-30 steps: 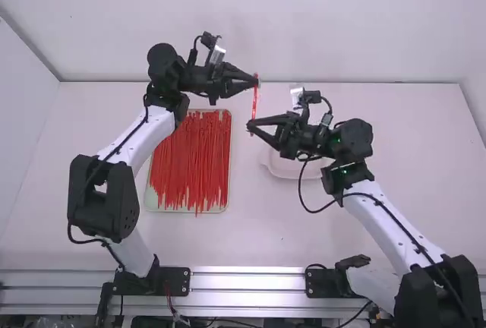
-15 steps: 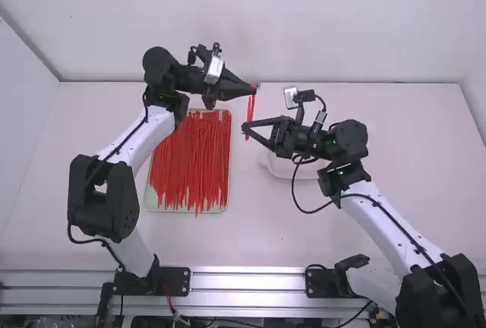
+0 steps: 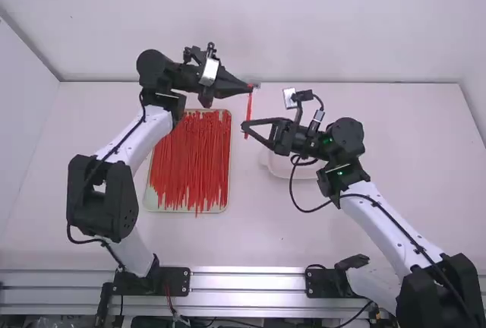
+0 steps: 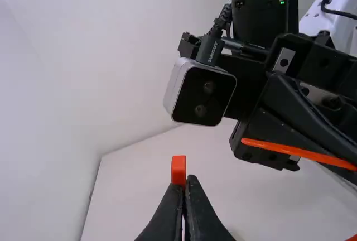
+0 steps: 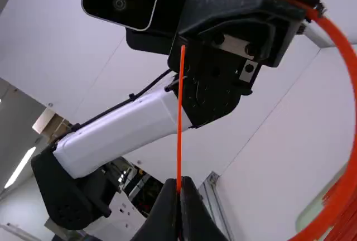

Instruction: Fasten the cable tie

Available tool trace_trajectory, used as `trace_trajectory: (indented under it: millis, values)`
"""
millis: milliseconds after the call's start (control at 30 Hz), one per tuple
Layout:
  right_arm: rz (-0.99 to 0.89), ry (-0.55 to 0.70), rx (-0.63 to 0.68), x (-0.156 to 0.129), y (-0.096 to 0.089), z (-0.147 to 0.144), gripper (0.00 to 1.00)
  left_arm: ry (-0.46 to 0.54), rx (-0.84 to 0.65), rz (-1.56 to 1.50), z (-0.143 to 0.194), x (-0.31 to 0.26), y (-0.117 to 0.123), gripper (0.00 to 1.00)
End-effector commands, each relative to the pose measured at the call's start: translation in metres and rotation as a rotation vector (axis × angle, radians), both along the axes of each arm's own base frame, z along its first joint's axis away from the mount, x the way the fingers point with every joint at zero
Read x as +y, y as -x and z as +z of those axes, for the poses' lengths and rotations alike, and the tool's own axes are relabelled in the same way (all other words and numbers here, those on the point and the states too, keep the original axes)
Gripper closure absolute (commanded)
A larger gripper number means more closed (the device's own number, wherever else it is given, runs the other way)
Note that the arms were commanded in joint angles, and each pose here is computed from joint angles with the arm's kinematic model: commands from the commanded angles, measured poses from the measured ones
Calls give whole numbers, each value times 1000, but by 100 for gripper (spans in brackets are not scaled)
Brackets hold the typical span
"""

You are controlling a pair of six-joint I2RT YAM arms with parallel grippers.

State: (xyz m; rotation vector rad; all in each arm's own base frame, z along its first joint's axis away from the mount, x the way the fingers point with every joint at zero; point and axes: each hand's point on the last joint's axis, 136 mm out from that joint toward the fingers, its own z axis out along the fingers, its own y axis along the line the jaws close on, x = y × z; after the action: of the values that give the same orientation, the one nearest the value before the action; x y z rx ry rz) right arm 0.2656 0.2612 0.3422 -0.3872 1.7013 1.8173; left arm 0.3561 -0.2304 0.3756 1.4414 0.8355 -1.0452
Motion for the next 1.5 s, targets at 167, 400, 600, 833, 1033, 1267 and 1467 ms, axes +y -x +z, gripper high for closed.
trace_trajectory:
  millis: [167,400,600,833,1033,1267,1467]
  values:
    - [-65,-31,-27,-2,-10,17,100,12,-48,10,10,1,-1,98]
    - [-102,-45,-20,1,-14,18,100,53,5,74,18,-1,-11,98]
    - [-127,-52,-18,-1,-18,20,100,66,-13,73,21,-5,-9,98]
    - [-139,-51,-19,-5,-22,19,100,41,-60,18,18,-8,3,98]
    - [-148,-51,-18,-7,-24,19,100,31,-90,-15,17,-11,10,98]
    - [-130,-51,-19,-2,-19,20,100,33,-93,-41,18,-20,17,98]
    - [-122,-49,-18,-1,-18,19,100,46,-99,-23,20,-20,14,98]
